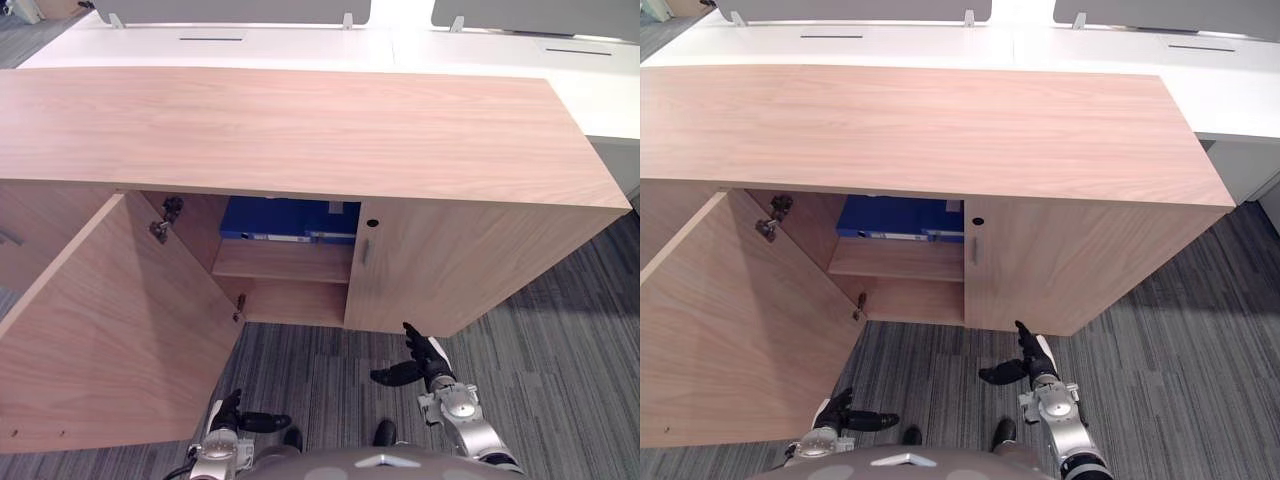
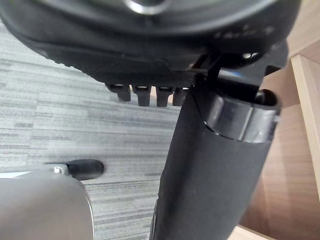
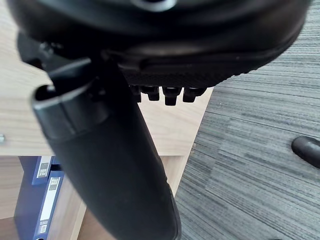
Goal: Walk over to the cabinet, pick up the folder, carry it to the office cabinet, place the folder inside the office cabinet, then close the office cabinet door
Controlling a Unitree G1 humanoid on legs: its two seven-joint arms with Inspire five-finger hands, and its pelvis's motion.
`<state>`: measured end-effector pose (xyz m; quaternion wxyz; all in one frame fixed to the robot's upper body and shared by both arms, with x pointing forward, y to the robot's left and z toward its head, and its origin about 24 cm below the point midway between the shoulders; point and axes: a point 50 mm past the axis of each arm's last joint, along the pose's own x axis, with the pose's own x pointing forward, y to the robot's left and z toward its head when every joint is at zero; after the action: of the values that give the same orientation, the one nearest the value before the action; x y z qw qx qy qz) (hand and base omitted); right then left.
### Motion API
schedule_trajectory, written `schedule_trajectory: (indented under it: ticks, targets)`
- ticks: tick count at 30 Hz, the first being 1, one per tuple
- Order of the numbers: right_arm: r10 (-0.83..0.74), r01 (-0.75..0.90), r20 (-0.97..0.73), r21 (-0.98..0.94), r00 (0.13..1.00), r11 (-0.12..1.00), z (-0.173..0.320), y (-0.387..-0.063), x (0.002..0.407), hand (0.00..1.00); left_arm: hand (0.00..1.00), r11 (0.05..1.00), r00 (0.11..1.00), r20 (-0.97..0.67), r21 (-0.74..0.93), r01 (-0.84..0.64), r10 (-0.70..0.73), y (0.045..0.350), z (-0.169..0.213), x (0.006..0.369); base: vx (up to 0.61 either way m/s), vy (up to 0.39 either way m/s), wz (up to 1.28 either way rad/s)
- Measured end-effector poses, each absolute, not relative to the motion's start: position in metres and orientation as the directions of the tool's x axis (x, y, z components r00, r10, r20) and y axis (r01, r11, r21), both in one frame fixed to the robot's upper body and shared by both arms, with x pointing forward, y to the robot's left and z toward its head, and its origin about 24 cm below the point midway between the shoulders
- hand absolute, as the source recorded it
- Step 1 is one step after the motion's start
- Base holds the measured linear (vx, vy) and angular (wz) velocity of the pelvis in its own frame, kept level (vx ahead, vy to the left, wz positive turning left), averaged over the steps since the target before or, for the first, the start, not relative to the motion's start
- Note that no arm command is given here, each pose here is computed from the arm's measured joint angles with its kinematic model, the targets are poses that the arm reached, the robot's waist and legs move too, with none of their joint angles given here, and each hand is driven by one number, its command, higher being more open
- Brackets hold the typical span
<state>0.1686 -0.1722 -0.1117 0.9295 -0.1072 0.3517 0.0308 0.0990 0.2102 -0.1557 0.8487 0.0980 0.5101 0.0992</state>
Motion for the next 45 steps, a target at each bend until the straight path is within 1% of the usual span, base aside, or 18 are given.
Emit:
schedule_trajectory:
  ticks: [4,10,14,16,19,21,22,24,25,27,28,31,33,34,36,37,41,45]
  targets:
    - [-0.027,-0.133,-0.707,-0.17,0.706,0.976,-0.122,-0.172,0.157,1.0,1.0,0.961,0.46,-0.846,0.266,-0.069,0.268,0.21,-0.156,0.099,-0.02,0.01,0.06]
    - [-0.116,-0.068,-0.777,-0.2,0.619,0.977,-0.138,-0.184,0.135,1.0,1.0,0.963,0.46,-0.848,0.255,-0.084,0.264,0.207,-0.156,0.099,0.03,0.0,0.25]
    - [-0.122,-0.069,-0.79,-0.204,0.601,0.977,-0.142,-0.183,0.132,1.0,1.0,0.963,0.455,-0.849,0.249,-0.103,0.268,0.207,-0.156,0.099,0.04,0.005,0.15]
    - [-0.137,-0.042,-0.802,-0.197,0.581,0.979,-0.144,-0.185,0.129,1.0,1.0,0.962,0.449,-0.851,0.238,-0.131,0.272,0.207,-0.157,0.098,0.04,0.003,0.17]
    - [-0.176,0.004,-0.811,-0.209,0.557,0.978,-0.147,-0.191,0.127,1.0,1.0,0.953,0.429,-0.856,0.217,-0.21,0.289,0.209,-0.158,0.093,0.03,0.009,0.15]
    - [-0.195,0.023,-0.82,-0.217,0.538,0.976,-0.148,-0.195,0.126,1.0,1.0,0.934,0.403,-0.86,0.2,-0.295,0.312,0.212,-0.158,0.088,0.01,0.003,0.18]
    - [-0.199,0.032,-0.823,-0.216,0.532,0.976,-0.149,-0.196,0.125,1.0,1.0,0.929,0.397,-0.861,0.197,-0.314,0.317,0.213,-0.158,0.087,0.0,-0.002,0.18]
    - [-0.209,0.039,-0.826,-0.221,0.523,0.974,-0.149,-0.197,0.124,1.0,1.0,0.885,0.354,-0.865,0.189,-0.425,0.355,0.223,-0.159,0.076,0.0,-0.006,0.16]
    - [-0.212,0.042,-0.826,-0.223,0.522,0.974,-0.149,-0.197,0.124,1.0,1.0,0.87,0.341,-0.865,0.19,-0.454,0.367,0.226,-0.159,0.073,0.0,-0.01,0.17]
    - [-0.23,0.074,-0.837,-0.223,0.496,0.972,-0.151,-0.201,0.123,1.0,1.0,0.79,0.288,-0.86,0.192,-0.582,0.421,0.241,-0.157,0.06,0.0,-0.014,0.23]
    - [-0.235,0.075,-0.84,-0.228,0.489,0.971,-0.152,-0.202,0.122,1.0,1.0,0.765,0.277,-0.855,0.193,-0.615,0.438,0.245,-0.156,0.057,0.01,-0.015,0.27]
    - [-0.257,0.108,-0.851,-0.234,0.458,0.966,-0.154,-0.208,0.116,1.0,1.0,0.584,0.227,-0.795,0.187,-0.79,0.562,0.279,-0.141,0.043,0.03,-0.018,0.3]
    - [-0.26,0.107,-0.851,-0.238,0.455,0.965,-0.154,-0.209,0.116,1.0,1.0,0.526,0.211,-0.769,0.185,-0.83,0.603,0.292,-0.135,0.041,0.04,-0.015,0.22]
    - [-0.263,0.107,-0.849,-0.241,0.458,0.965,-0.153,-0.21,0.118,1.0,1.0,0.438,0.181,-0.725,0.182,-0.88,0.665,0.311,-0.125,0.037,0.04,-0.015,0.22]
    - [-0.262,0.107,-0.845,-0.24,0.466,0.965,-0.152,-0.21,0.122,1.0,1.0,0.386,0.163,-0.692,0.178,-0.905,0.703,0.323,-0.118,0.034,0.04,-0.014,0.18]
    - [-0.262,0.106,-0.84,-0.241,0.476,0.965,-0.151,-0.21,0.126,1.0,1.0,0.336,0.152,-0.652,0.166,-0.927,0.742,0.335,-0.108,0.035,0.03,-0.012,0.11]
    - [-0.265,0.104,-0.829,-0.246,0.492,0.964,-0.148,-0.212,0.133,1.0,1.0,0.289,0.173,-0.547,0.134,-0.948,0.819,0.361,-0.083,0.044,0.02,-0.012,0.08]
    - [-0.271,0.1,-0.822,-0.256,0.501,0.961,-0.146,-0.216,0.136,1.0,1.0,0.296,0.219,-0.416,0.129,-0.947,0.883,0.391,-0.05,0.057,0.0,-0.017,0.03]
